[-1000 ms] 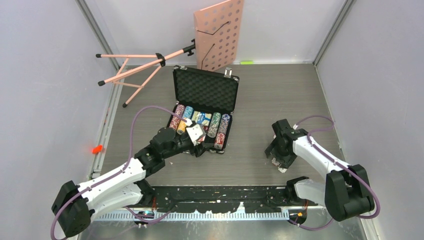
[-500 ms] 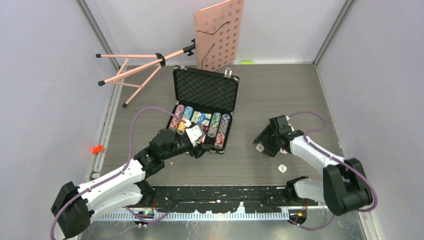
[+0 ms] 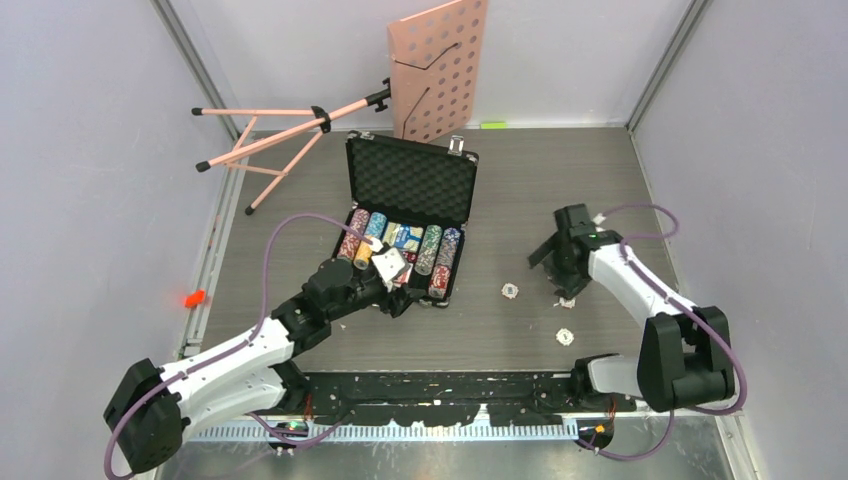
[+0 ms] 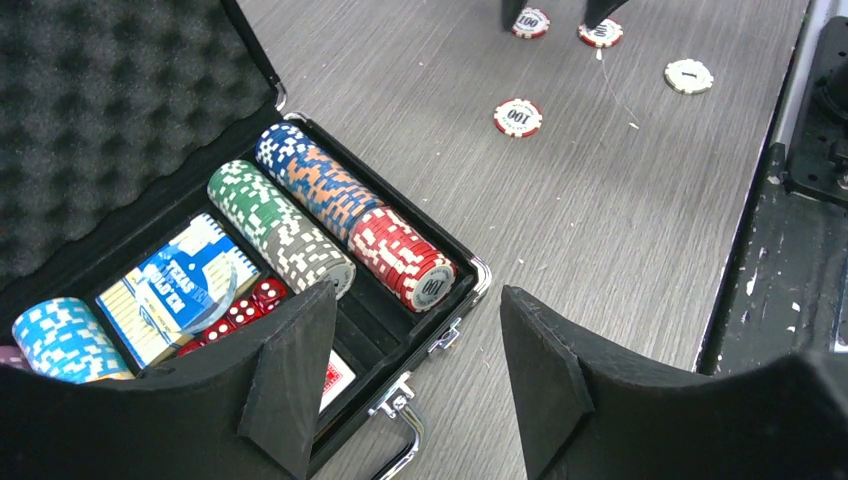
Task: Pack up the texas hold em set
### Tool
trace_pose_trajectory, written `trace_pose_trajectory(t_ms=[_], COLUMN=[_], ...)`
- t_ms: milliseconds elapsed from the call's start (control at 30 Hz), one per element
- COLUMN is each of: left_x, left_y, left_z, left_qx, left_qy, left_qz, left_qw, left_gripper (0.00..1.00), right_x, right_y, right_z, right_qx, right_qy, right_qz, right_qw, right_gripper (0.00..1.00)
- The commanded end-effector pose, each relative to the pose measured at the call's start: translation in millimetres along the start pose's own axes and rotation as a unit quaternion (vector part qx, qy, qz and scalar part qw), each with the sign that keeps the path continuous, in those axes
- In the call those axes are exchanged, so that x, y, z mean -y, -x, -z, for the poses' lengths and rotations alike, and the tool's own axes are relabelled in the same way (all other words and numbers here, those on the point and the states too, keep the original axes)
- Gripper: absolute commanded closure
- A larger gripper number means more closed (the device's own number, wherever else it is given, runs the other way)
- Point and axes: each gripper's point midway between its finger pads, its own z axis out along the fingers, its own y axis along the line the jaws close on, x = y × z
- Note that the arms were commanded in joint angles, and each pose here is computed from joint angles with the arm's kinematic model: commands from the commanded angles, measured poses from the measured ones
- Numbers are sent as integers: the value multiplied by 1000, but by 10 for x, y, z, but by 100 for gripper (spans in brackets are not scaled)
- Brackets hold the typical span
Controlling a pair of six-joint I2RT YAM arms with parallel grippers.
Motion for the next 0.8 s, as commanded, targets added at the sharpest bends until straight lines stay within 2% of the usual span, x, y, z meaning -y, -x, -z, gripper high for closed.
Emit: trace_pose_trajectory(t_ms=[0, 167, 267, 433, 533, 600, 700, 767], left_x=[-86, -44, -46, -131, -145, -146, -152, -151], left_y=[121, 79, 44, -56, -102, -119, -158, -176], left_z=[-22, -15, 1, 41, 53, 56, 55, 52], left_qx=[25, 28, 36, 37, 39, 41, 39, 38], left_qy=[25, 14, 18, 45, 52, 53, 56, 55], left_qz=[13, 5, 3, -8, -10, -10, -12, -12], left_qw=[999, 1000, 999, 998, 998, 998, 998, 998], left_gripper=[36, 37, 37, 37, 37, 38, 38, 38], right_x=[655, 874, 803, 752, 661, 547, 251, 82], right_y=[259, 416, 408, 307, 215, 130, -103, -196], right_z=[75, -26, -180, -415, -459, -453, -380, -301], right_qx=[16, 41, 26, -27, -38, -45, -72, -83], right_qy=[-82, -75, -56, -80, -74, -62, -23, -1], right_qz=[-40, -69, -83, -96, -93, -89, -71, -67], right_qw=[996, 994, 995, 992, 992, 993, 995, 994], right_gripper=[21, 24, 25, 25, 31, 39, 56, 62])
